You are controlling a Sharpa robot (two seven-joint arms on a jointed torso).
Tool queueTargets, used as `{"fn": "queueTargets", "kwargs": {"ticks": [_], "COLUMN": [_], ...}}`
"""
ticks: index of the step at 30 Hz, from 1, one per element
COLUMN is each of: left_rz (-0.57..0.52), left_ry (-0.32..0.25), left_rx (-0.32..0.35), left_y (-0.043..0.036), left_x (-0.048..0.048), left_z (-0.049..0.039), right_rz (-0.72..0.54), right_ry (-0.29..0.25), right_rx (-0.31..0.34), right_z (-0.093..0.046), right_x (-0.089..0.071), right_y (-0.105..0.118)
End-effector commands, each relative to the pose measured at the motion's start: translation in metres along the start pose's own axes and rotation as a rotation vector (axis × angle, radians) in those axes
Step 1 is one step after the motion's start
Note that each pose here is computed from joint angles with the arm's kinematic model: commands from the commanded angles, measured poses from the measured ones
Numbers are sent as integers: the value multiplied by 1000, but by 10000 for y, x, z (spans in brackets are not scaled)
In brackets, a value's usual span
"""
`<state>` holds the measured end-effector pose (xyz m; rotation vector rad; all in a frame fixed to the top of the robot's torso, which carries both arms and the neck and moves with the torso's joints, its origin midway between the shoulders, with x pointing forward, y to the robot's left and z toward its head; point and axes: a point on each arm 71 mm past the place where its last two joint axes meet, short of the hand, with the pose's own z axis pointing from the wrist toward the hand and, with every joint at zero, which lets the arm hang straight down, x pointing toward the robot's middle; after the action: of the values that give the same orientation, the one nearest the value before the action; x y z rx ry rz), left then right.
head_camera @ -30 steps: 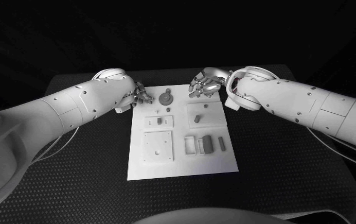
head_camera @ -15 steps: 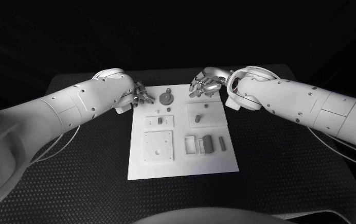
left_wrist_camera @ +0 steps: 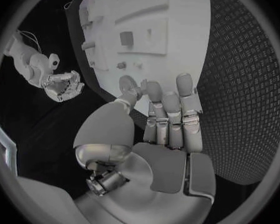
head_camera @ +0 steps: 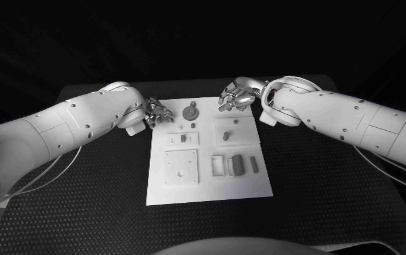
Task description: Assemble the parts on the task board
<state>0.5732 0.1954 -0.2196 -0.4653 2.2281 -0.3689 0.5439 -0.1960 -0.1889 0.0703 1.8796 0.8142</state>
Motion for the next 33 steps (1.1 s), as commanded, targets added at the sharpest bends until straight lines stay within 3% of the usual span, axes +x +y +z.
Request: {"fn": "queueTargets", "kwargs": {"ticks": [1, 9, 16, 22, 33], "left_rz": [-58, -49, 45, 106, 214], "left_ry": [15, 29, 18, 25, 11], "left_rx": [9, 33, 57, 49, 37], "left_y": [-6, 35, 3, 63, 94], "left_x": [25, 95, 181, 263, 379], "left_z": [-55, -198, -294, -315, -337], "right_rz": [-1, -1, -1, -2, -2], "right_ry": [10, 8, 8, 7, 7], "right_rx": [-7, -4, -4, -3, -2], "right_z": [-1, -11, -16, -21, -24], "right_x": [9, 1, -2, -5, -7], "right_y": [7, -7, -11, -18, -22]}}
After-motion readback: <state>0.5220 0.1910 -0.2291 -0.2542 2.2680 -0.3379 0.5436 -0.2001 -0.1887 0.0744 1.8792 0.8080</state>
